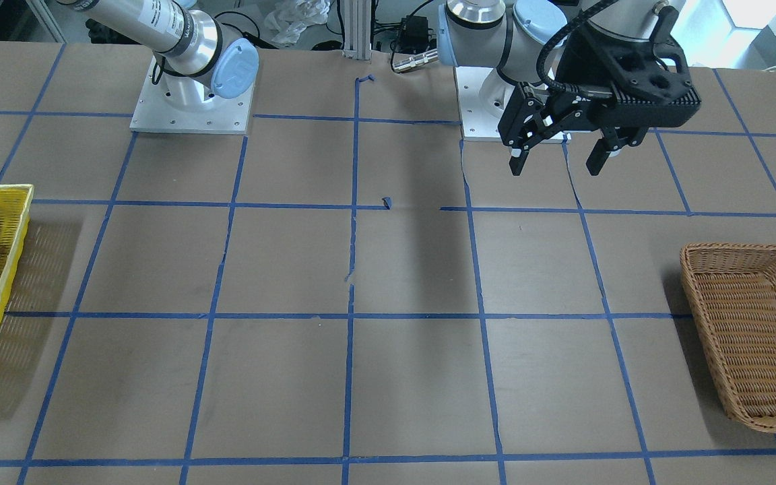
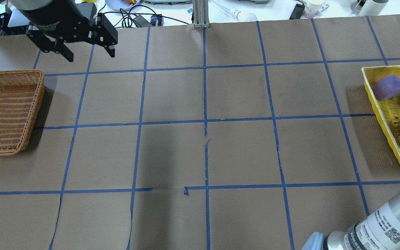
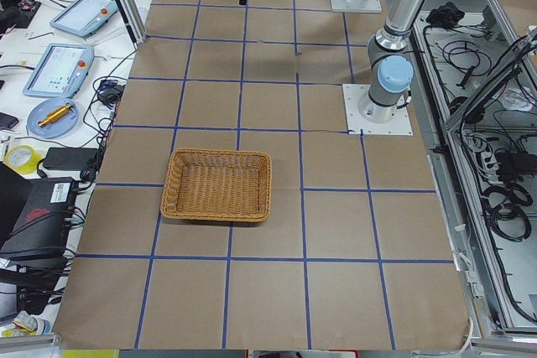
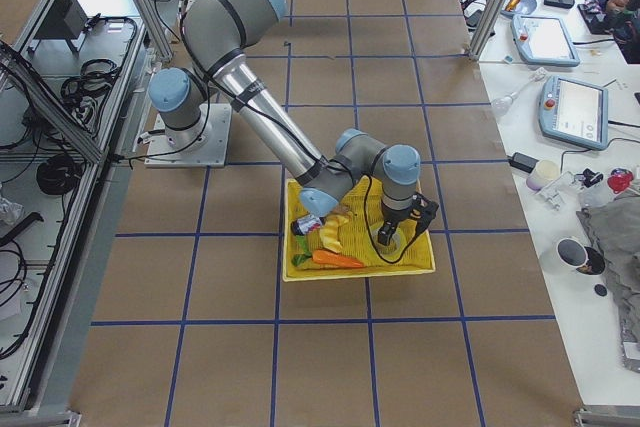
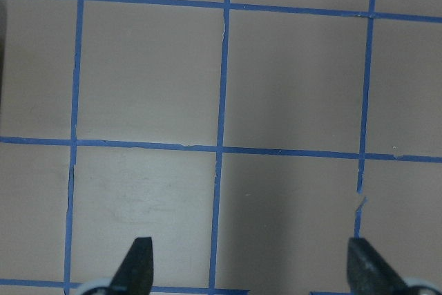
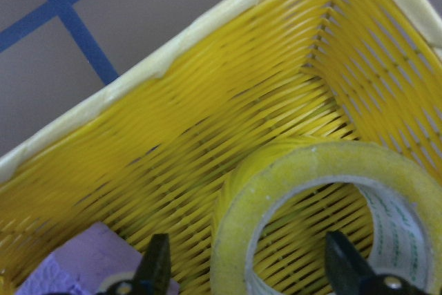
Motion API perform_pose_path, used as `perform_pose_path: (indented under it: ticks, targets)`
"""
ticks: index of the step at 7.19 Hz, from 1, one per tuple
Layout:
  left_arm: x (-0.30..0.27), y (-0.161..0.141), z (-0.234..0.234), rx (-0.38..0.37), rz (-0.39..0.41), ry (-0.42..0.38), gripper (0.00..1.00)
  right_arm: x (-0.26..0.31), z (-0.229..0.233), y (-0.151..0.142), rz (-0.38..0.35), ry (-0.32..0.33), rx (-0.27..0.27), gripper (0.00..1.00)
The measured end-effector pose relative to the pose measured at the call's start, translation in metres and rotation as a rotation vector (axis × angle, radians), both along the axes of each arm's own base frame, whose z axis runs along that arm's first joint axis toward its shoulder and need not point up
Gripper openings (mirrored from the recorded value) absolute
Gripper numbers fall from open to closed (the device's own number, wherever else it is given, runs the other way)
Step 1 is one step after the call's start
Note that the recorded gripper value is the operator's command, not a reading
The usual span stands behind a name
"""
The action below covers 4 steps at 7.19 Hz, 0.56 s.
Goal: Transfer tape with both arms
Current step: 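Close the right gripper on the rim of the clear tape roll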
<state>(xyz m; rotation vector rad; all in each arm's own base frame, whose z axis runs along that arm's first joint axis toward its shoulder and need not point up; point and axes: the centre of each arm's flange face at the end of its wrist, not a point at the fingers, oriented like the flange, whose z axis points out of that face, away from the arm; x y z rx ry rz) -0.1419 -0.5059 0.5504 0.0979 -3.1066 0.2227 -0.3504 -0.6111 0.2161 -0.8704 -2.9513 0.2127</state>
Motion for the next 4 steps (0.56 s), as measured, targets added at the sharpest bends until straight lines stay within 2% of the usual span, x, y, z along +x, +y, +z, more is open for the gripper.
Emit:
perform_pose_path:
  ticks: [2, 4]
  targets:
    - [0.0, 0.0, 0.0, -0.001, 0.0, 0.0, 1.0, 0.001, 0.003, 0.0, -0.001, -0.007, -0.006, 0.0]
    - [0.0, 0.0, 0.0, -0.001, 0.001, 0.0, 1.0, 0.005, 0.027, 0.002, 0.0, 0.005, -0.02, 0.0]
